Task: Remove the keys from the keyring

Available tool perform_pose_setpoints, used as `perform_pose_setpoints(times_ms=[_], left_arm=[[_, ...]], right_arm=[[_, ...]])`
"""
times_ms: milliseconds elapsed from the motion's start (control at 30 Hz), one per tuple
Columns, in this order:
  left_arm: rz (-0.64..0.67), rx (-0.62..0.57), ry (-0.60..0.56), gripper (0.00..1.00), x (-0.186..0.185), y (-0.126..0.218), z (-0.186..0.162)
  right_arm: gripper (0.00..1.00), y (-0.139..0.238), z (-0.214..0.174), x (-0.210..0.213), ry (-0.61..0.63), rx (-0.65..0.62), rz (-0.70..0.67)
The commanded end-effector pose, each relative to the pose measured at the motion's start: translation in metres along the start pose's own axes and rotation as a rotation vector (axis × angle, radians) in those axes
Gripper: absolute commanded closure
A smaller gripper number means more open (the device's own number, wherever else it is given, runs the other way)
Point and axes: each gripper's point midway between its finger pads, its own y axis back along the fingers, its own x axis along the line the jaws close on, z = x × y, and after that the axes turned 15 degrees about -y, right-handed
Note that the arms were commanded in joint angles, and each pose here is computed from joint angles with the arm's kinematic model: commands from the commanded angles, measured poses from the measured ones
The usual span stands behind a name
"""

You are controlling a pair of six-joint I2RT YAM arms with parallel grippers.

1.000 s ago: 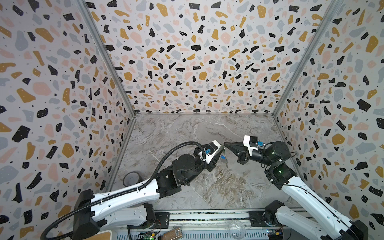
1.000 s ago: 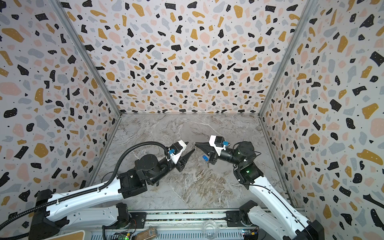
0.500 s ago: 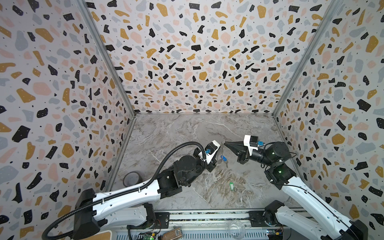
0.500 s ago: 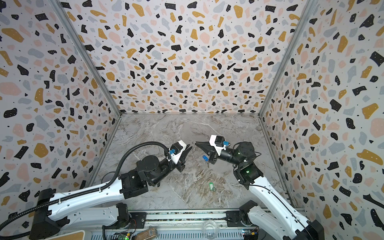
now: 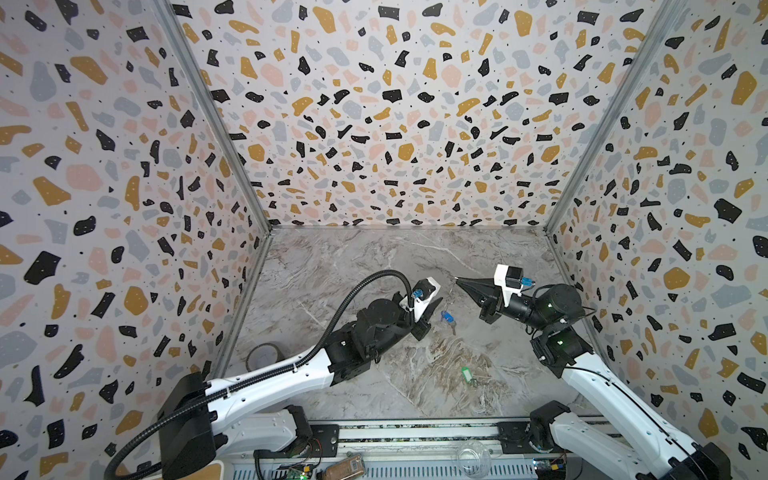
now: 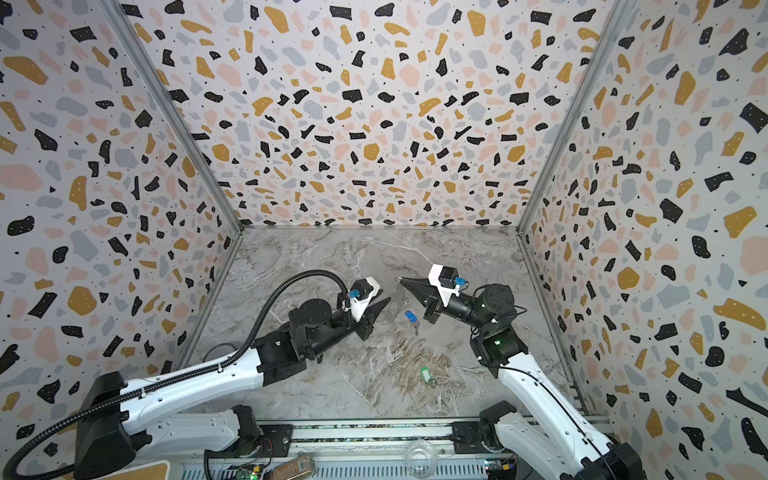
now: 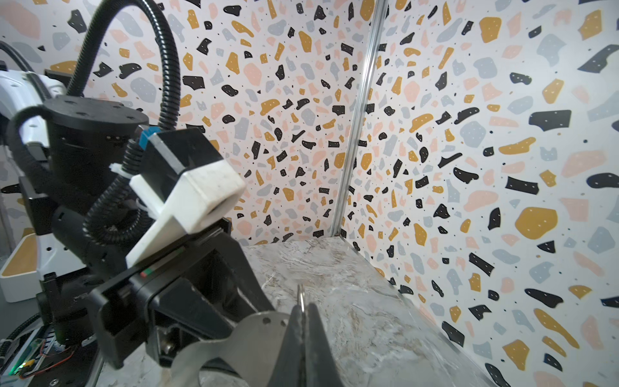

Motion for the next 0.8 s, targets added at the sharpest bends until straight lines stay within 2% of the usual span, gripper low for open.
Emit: perform_pose_setpoints(times_ms=[0, 67, 233, 500, 767], left_arm=[[-0.02, -0.001, 0.014, 0.62, 0.012, 0.005, -0.002], [-0.004, 0.047, 0.009, 0.59, 0.022, 0.007, -0.014], [0.037, 0.066, 0.03, 0.56, 0.044, 0.011, -0.024], [0.037, 0.107, 0.09, 0.55, 0.047, 0.008, -0.053], [0.042, 0.104, 0.118, 0.54, 0.05, -0.004, -0.065]], right_arm=[[1.0, 0.009, -0.002, -0.007, 0.002, 0.009, -0.041], [1.0, 0.015, -0.012, -0.017, -0.005, 0.042, -0.08], [1.0, 0.031, -0.045, -0.04, 0.008, 0.166, -0.178], [1.0, 0.068, -0.108, -0.098, 0.0, 0.431, -0.482], [1.0, 0.109, -0.133, -0.125, -0.02, 0.622, -0.713]])
